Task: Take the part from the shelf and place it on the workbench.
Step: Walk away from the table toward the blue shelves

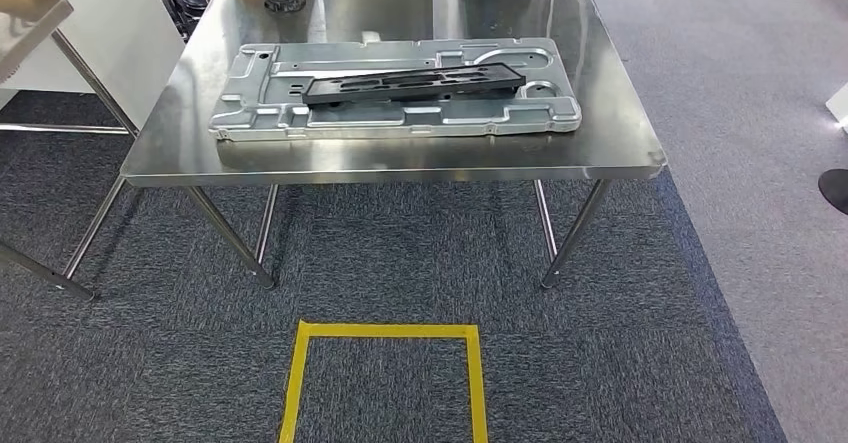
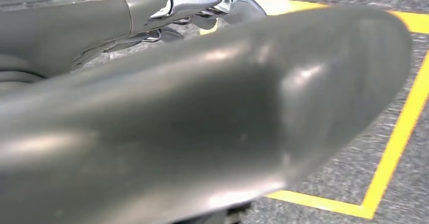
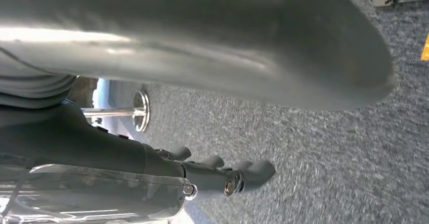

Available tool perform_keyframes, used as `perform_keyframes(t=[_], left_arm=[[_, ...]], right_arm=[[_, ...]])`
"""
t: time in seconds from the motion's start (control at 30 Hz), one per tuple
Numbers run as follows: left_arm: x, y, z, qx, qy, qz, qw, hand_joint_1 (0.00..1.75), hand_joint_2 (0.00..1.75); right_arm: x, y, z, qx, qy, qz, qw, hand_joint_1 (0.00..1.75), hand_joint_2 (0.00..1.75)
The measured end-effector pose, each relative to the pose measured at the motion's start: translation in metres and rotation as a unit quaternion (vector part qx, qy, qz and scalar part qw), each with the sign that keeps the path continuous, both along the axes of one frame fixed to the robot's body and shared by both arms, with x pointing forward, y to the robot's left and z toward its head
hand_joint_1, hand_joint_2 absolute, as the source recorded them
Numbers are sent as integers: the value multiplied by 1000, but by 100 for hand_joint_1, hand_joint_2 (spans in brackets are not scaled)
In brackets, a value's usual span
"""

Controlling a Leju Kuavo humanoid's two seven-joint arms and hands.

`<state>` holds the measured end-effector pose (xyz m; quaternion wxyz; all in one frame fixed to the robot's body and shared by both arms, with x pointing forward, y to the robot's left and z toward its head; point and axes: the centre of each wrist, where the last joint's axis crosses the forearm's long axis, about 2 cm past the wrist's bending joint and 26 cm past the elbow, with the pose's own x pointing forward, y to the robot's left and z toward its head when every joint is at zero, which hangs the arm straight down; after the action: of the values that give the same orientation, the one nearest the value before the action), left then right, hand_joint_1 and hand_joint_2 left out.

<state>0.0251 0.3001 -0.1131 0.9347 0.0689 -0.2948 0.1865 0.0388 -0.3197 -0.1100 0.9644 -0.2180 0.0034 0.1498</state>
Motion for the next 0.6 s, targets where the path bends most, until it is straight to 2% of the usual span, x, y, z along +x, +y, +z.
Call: perform_keyframes(t=[0.6], left_arm=[[1,-1,0,2,-6,-1,1000,0,0]], right_arm=[[1,10,-1,30,-7,-26,999,0,0]])
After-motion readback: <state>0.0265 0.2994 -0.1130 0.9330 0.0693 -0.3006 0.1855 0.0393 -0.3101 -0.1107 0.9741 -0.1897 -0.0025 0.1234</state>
